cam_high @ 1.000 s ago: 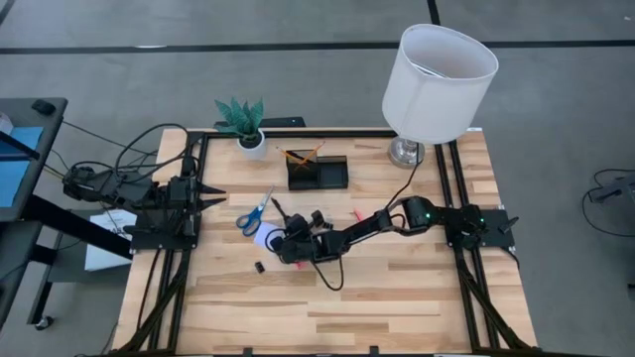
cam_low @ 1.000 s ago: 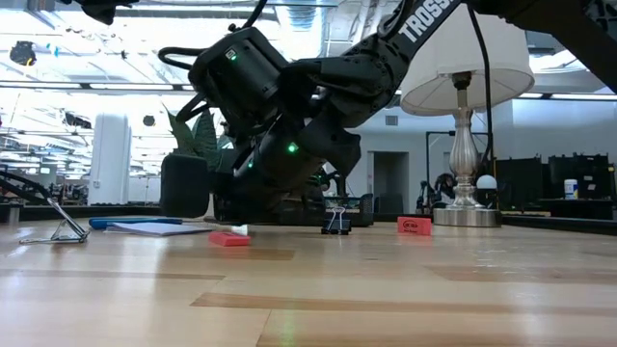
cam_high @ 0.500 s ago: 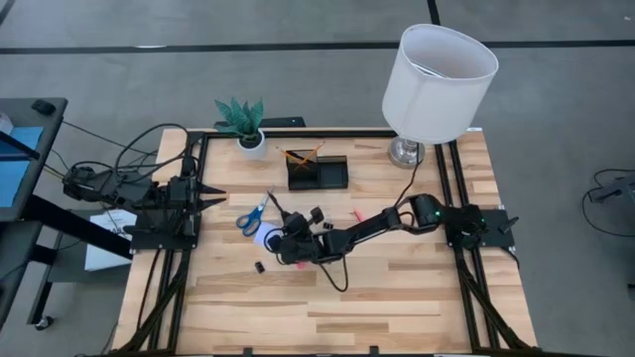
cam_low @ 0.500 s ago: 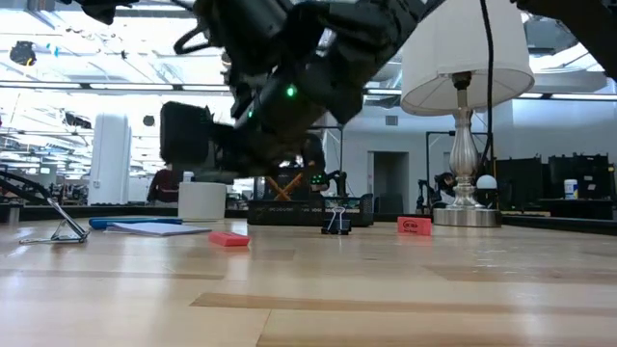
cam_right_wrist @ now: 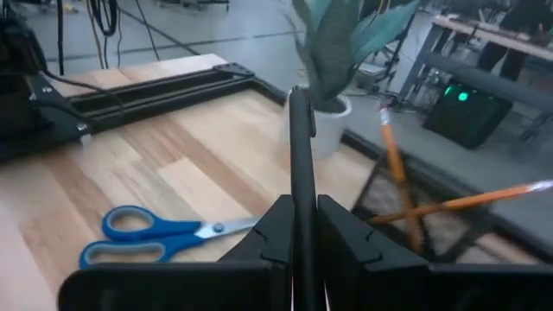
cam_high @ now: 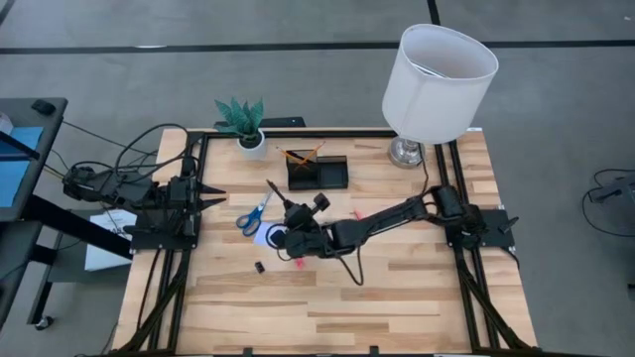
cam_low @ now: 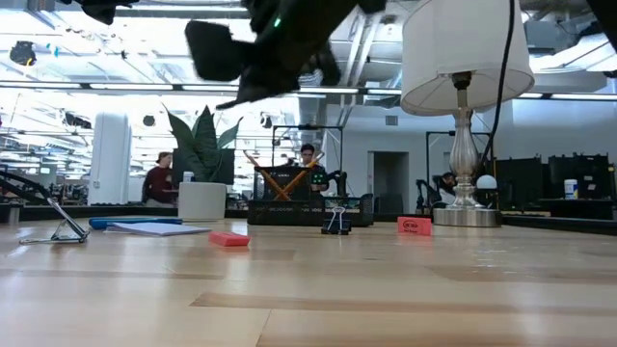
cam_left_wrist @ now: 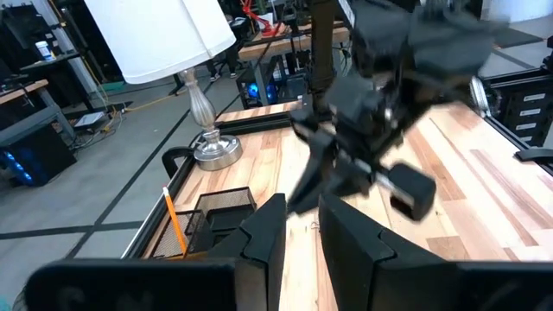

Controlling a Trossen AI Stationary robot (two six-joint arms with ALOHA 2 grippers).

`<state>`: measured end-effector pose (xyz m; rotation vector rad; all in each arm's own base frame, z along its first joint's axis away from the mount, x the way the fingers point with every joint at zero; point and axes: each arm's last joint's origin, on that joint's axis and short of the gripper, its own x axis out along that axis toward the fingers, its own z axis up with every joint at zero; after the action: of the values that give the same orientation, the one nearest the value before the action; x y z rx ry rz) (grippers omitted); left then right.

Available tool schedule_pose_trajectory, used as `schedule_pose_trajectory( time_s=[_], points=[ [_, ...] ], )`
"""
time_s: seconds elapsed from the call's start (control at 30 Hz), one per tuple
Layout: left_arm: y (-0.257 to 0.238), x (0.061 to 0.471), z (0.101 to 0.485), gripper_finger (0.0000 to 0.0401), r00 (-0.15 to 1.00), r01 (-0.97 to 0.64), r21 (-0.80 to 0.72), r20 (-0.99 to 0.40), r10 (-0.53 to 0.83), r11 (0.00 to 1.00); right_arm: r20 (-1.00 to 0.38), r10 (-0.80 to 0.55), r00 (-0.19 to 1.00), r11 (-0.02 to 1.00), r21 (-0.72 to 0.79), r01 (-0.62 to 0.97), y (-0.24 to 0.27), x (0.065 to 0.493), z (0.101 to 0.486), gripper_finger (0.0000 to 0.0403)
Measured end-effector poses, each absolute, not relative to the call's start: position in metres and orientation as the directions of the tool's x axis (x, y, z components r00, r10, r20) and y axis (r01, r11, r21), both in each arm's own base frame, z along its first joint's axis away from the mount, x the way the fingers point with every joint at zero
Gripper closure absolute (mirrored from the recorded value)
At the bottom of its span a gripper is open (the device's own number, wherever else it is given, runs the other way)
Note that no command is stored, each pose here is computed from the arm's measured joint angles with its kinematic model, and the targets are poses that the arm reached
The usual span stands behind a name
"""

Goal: Pick and place office supplies into organizer
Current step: Put the black ball pen into the desk organizer

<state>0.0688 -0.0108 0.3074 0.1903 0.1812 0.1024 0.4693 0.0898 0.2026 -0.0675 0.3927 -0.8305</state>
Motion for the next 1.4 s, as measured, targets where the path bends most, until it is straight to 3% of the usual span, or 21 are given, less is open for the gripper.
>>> schedule_pose_trajectory(
  time_s=[0.37, 1.4],
  points=[
    [-0.011, 0.069, 0.307, 0.0335, 0.978, -0.084, 0.197, -0.169, 0.118, 0.977, -0.405, -0.741, 0.536, 0.668, -0.356, 0.654, 0.07, 0.435, 0.248, 0.0377],
    [-0.011, 0.069, 0.31, 0.0335, 0.982, -0.092, 0.166, -0.148, 0.117, 0.982, -0.693, -0.613, 0.38, 0.788, -0.499, 0.36, -0.05, 0.42, 0.287, 0.0377]
  ],
)
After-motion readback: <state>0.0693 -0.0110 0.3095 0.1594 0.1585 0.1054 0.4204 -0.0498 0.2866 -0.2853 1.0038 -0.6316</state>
